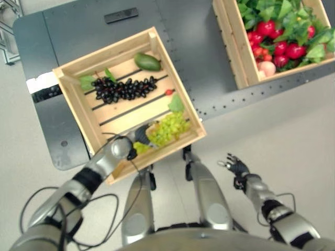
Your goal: Pick up the fruits from the basket on one side to the basket on the other side
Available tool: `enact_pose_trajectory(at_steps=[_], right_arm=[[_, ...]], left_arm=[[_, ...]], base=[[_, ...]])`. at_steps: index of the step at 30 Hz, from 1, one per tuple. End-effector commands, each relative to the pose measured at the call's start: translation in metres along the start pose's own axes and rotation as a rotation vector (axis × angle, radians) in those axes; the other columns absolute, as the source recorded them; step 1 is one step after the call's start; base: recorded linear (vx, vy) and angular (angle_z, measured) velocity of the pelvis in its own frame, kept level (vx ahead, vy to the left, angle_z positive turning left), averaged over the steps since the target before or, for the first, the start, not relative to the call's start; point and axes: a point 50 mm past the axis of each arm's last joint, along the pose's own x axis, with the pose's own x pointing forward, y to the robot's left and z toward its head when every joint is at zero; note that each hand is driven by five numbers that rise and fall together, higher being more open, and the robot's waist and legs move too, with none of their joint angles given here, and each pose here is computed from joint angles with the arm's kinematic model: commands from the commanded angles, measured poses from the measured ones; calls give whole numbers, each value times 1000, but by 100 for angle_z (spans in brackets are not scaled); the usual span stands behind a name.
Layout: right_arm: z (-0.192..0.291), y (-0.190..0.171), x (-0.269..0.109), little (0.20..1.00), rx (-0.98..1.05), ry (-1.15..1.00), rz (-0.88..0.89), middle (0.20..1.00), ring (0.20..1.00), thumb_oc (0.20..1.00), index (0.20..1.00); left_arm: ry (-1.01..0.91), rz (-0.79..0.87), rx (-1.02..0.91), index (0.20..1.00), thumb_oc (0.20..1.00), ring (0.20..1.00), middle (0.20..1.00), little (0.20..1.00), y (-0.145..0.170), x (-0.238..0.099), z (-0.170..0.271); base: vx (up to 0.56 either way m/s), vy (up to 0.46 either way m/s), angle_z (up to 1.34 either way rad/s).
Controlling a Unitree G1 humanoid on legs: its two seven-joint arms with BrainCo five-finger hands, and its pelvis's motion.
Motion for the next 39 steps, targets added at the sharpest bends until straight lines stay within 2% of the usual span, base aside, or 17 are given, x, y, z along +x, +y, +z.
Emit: enact_pose_trajectory(at_steps=[1, 13, 30, 39], right_arm=[[-15, -18, -10, 1000, -23, 39, -19, 1000, 1000, 1000, 1000], [-16, -16, -9, 1000, -27, 55, 16, 1000, 1000, 1000, 1000], [28, 14, -1, 1000, -95, -120, 110, 1000, 1000, 1000, 1000], [48, 23, -6, 1000, -108, -225, 159, 1000, 1000, 1000, 1000]], left_arm=[[-137, -12, -50, 1000, 1000, 1000, 1000, 1000, -1, -6, 21], [-128, -37, 34, 1000, 1000, 1000, 1000, 1000, 6, -10, 22], [-121, 6, 133, 1000, 1000, 1000, 1000, 1000, -13, 40, 54], [-97, 31, 156, 1000, 1000, 1000, 1000, 1000, -13, 46, 55]], base=[[0, 0, 0], [-8, 2, 3], [-6, -1, -2], [-9, -15, -8]])
